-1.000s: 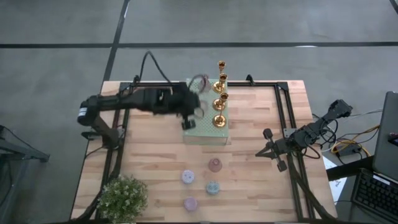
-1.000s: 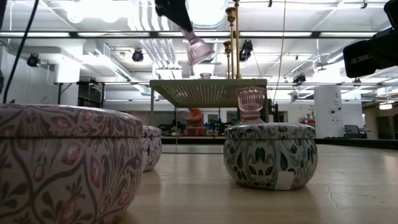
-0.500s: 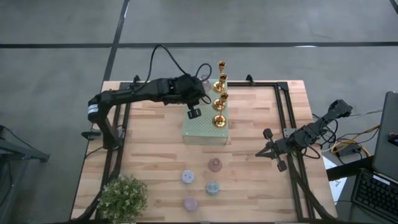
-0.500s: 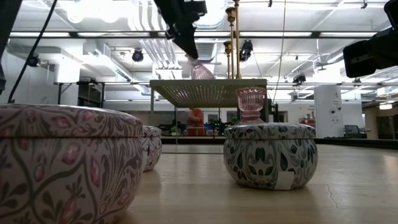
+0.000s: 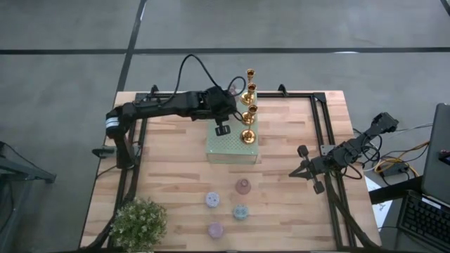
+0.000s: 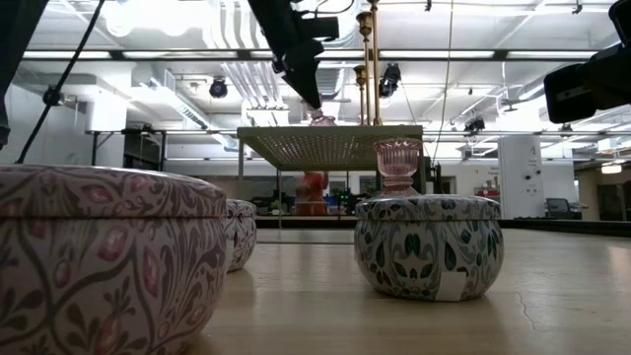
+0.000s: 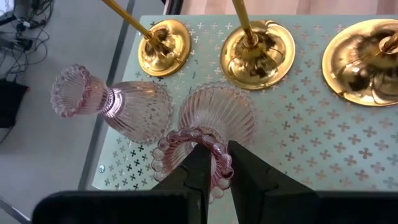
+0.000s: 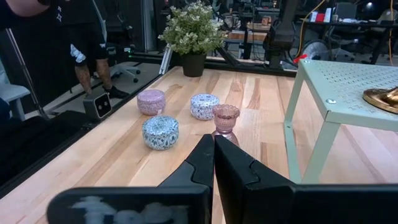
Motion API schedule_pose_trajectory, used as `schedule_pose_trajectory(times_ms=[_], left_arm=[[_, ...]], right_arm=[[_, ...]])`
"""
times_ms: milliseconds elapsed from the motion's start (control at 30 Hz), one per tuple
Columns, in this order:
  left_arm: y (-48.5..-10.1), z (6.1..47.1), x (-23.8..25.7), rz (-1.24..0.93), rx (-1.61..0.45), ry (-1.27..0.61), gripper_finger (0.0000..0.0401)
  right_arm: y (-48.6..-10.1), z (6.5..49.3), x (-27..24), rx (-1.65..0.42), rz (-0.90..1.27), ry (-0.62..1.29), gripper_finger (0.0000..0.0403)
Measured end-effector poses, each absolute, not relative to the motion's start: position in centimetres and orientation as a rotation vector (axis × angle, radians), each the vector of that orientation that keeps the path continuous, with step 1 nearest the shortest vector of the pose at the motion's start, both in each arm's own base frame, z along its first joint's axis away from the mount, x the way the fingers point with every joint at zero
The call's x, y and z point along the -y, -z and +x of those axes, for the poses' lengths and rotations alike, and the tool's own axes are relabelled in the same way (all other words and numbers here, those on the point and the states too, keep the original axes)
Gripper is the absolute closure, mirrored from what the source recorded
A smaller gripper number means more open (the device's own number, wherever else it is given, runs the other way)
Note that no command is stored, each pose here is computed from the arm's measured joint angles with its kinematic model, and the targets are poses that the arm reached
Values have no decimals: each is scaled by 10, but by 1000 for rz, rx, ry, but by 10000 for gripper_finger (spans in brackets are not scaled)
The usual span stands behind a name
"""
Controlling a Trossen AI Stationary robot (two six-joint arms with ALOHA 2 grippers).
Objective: Pick & Place candle stick holders
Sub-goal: Put the bottom pink candle holder on the shelf aligned with other pink candle holder
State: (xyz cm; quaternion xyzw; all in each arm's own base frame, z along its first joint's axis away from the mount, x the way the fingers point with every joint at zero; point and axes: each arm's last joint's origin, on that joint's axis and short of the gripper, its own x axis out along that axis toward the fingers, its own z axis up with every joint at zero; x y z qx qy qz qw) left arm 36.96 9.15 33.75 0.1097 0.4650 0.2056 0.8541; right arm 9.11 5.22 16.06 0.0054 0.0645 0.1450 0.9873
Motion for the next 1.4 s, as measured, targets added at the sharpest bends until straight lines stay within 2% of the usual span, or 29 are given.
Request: schedule_pose_trajectory(times_ms=[367,1400], left_arm=[[-354,362,-89,228,-964,-403,355],[-352,363,-89,237,-953,-393,339]], right_arm=[[-161,91,-52,-130,11,-291,394],[-161,91,-52,-130,11,-291,394]])
